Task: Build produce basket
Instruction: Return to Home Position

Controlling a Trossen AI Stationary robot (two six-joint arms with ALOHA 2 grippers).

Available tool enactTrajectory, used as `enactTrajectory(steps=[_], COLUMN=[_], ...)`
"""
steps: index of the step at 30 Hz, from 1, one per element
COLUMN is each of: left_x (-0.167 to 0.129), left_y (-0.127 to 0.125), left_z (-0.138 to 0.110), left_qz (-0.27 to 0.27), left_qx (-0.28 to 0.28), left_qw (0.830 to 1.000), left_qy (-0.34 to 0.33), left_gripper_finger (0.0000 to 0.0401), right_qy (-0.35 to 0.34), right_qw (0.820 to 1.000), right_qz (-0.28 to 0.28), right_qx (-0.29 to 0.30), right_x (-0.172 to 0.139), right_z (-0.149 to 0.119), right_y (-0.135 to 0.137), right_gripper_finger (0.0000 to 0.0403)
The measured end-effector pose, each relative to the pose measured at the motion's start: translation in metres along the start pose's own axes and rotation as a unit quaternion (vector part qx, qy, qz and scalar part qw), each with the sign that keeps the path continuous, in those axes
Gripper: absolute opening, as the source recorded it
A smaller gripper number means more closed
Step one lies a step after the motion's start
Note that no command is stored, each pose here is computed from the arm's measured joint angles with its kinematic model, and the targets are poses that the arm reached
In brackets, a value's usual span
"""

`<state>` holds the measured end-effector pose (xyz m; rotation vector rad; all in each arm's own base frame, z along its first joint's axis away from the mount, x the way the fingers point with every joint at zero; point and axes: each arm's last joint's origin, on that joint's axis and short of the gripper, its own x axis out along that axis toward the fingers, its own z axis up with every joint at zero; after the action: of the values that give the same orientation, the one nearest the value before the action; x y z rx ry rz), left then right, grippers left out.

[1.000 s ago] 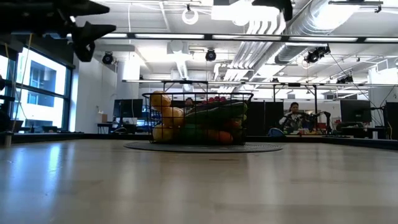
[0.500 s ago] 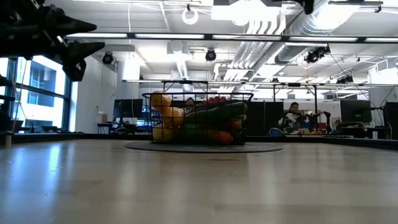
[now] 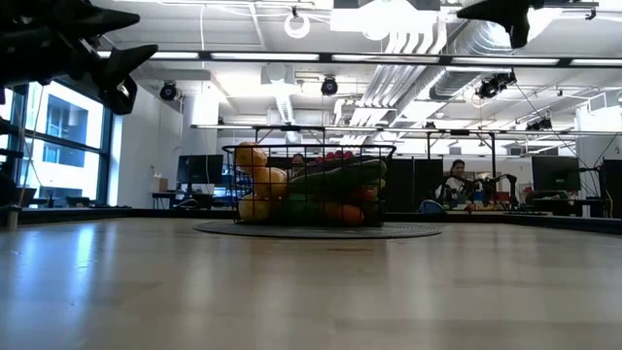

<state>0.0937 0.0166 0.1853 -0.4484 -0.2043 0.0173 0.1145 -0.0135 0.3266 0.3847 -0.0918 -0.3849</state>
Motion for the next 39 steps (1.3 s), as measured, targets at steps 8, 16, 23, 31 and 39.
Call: enactTrajectory(steps=[8, 16, 23, 31, 39], left_x=[0.0, 0.0, 0.0, 0.0, 0.0], left_y=[0.0, 0.0, 0.001, 0.001, 0.001], left_z=[0.0, 0.0, 0.0, 0.0, 0.0], left_qz=[0.006, 0.007, 0.008, 0.009, 0.01], left_qx=[-0.002, -0.021, -0.02, -0.013, -0.014], left_qw=[1.0, 1.0, 1.0, 1.0, 1.0], left_qy=[-0.002, -0.003, -0.003, -0.002, -0.001], left_gripper_finger=[0.0174, 0.0174, 0.0174, 0.0174, 0.0174], right_qy=[-0.009, -0.009, -0.001, 0.043, 0.035], right_qw=[0.999, 0.997, 0.997, 0.996, 0.994], right_qz=[0.036, 0.069, 0.073, 0.076, 0.096], right_qx=[0.022, 0.029, 0.03, 0.035, 0.034], right_x=[-0.021, -0.033, -0.035, -0.026, -0.024], right_z=[-0.04, -0.07, -0.102, -0.141, -0.146], right_y=[-0.018, -0.031, -0.044, -0.054, -0.053], right_gripper_finger=[0.0197, 0.0197, 0.0197, 0.0197, 0.0197])
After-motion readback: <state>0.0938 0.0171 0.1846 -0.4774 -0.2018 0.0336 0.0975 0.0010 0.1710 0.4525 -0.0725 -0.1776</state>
